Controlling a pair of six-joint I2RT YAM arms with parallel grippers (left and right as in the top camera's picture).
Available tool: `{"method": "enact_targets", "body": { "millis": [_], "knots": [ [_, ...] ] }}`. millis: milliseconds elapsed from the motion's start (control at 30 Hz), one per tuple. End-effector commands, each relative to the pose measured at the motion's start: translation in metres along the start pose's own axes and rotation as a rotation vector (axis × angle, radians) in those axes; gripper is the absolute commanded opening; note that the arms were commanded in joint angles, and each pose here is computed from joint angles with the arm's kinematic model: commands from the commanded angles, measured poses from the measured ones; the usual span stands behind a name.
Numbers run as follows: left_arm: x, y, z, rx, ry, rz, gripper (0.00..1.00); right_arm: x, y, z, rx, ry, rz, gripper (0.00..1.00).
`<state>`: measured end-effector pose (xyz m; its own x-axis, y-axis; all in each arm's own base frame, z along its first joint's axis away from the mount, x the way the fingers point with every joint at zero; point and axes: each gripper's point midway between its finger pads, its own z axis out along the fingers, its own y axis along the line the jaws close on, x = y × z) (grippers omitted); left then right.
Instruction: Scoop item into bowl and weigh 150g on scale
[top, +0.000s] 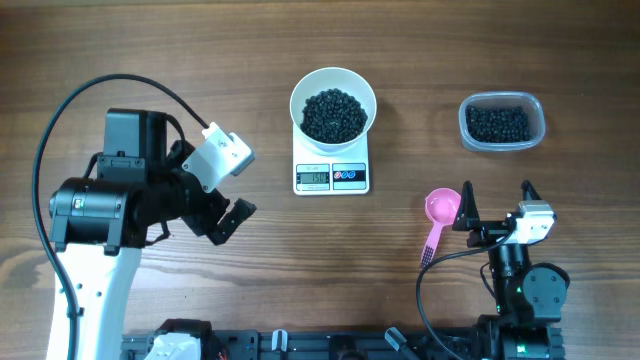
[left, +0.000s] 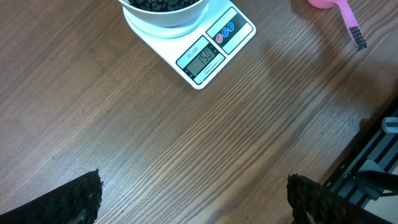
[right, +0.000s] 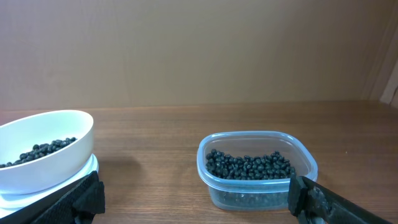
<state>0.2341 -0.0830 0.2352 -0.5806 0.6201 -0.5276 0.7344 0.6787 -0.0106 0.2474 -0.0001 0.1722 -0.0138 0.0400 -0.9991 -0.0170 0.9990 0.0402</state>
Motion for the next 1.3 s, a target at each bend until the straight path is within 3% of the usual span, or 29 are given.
{"method": "enact_targets", "body": {
  "millis": [0,1267],
  "knots": [
    [-0.0034,-0.0016,-0.0040,0.006,-0.025,-0.004,1.00,-0.0022,0.0028,-0.0005,-0.014,-0.011,-0.013,1.00],
    [-0.0056,-0.0085,-0.0042,0.043,-0.041,-0.008,1.00,-0.0022,0.0028,-0.0005,-0.014,-0.011,-0.013,1.00]
  ]
}}
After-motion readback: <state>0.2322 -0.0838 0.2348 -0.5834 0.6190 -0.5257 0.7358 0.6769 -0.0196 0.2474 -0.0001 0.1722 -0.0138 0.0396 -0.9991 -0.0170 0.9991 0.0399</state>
